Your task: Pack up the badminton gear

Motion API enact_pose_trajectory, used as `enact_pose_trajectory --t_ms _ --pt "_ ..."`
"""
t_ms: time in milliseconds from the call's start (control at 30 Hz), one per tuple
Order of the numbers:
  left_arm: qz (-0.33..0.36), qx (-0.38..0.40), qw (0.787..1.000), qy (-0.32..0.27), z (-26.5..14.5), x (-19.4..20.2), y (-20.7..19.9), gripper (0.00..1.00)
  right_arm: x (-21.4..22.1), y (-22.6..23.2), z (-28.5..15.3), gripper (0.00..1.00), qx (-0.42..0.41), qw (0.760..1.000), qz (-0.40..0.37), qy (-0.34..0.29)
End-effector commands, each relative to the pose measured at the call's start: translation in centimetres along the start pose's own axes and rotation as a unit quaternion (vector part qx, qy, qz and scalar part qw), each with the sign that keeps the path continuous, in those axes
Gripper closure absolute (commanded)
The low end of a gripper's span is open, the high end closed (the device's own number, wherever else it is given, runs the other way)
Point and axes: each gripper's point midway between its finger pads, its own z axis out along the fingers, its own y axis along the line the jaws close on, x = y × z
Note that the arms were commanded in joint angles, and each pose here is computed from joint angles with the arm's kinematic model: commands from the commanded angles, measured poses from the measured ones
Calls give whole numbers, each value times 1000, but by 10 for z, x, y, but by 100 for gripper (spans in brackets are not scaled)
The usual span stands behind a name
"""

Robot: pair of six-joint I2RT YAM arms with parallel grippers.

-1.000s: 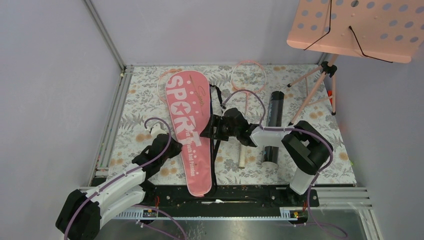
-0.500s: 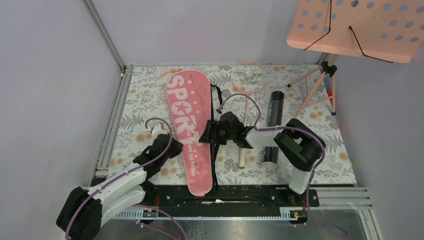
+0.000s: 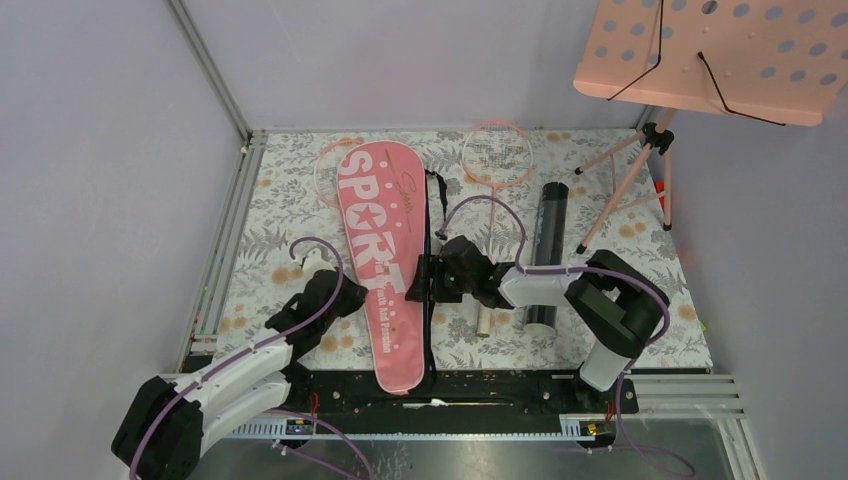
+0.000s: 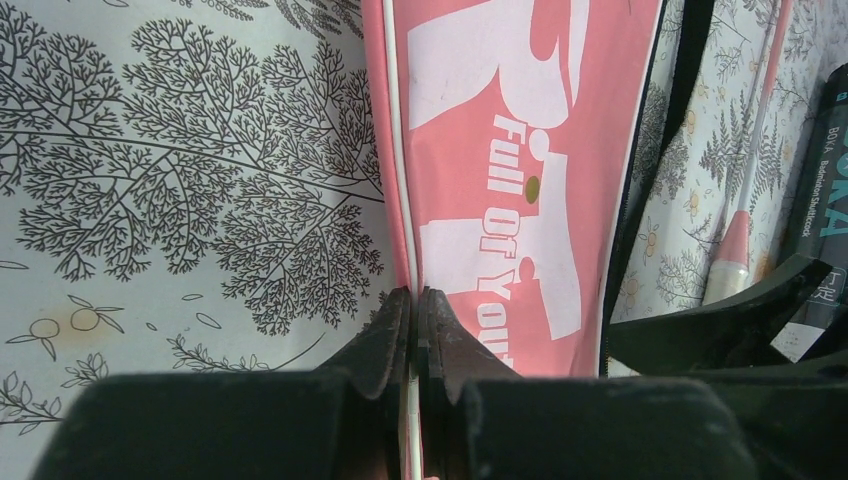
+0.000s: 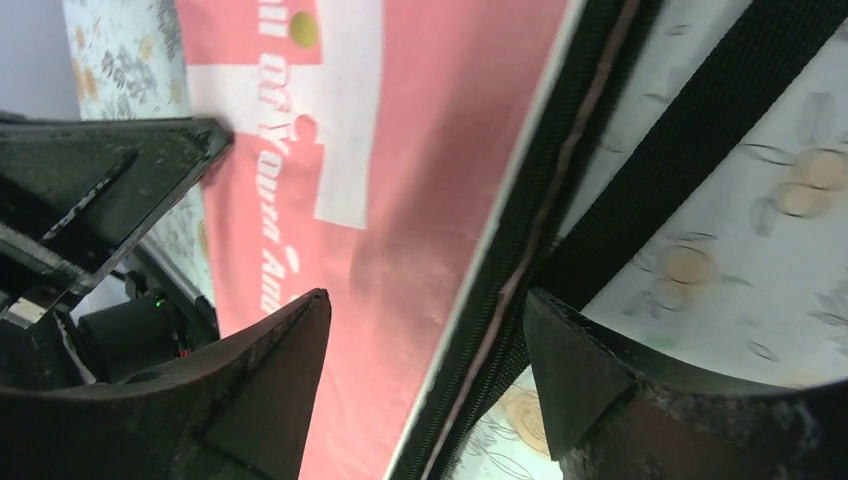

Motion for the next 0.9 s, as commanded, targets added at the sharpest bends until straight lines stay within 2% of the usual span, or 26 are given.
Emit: enact_pose_trajectory --t_ms 0,33,167,333,467,500,600,633,867 --pt "-4 12 1000 -4 0 -1 -4 100 9 30 13 23 -51 998 -31 21" --pt "-3 12 1000 -3 0 0 -4 100 9 33 15 27 -56 998 -28 22" --pt "-3 10 1000 -2 1 1 -2 100 6 36 15 56 -60 998 -24 11" --pt "1 12 1000 -1 0 1 -3 100 -8 34 3 100 -45 998 -34 -25" --pt "16 13 1000 7 -4 0 -6 99 -41 36 -33 100 17 991 -113 -65" --pt "21 21 1000 8 -6 -2 -11 90 -52 37 -45 100 36 986 -144 -76" --pt "30 55 998 -2 -16 -16 -33 49 -75 35 -84 100 92 964 -234 -87" --pt "32 68 997 -11 -21 -23 -41 40 -81 34 -95 100 107 956 -258 -90" --pt "39 130 987 -79 -61 -79 -92 7 -99 25 -135 100 169 906 -377 -96"
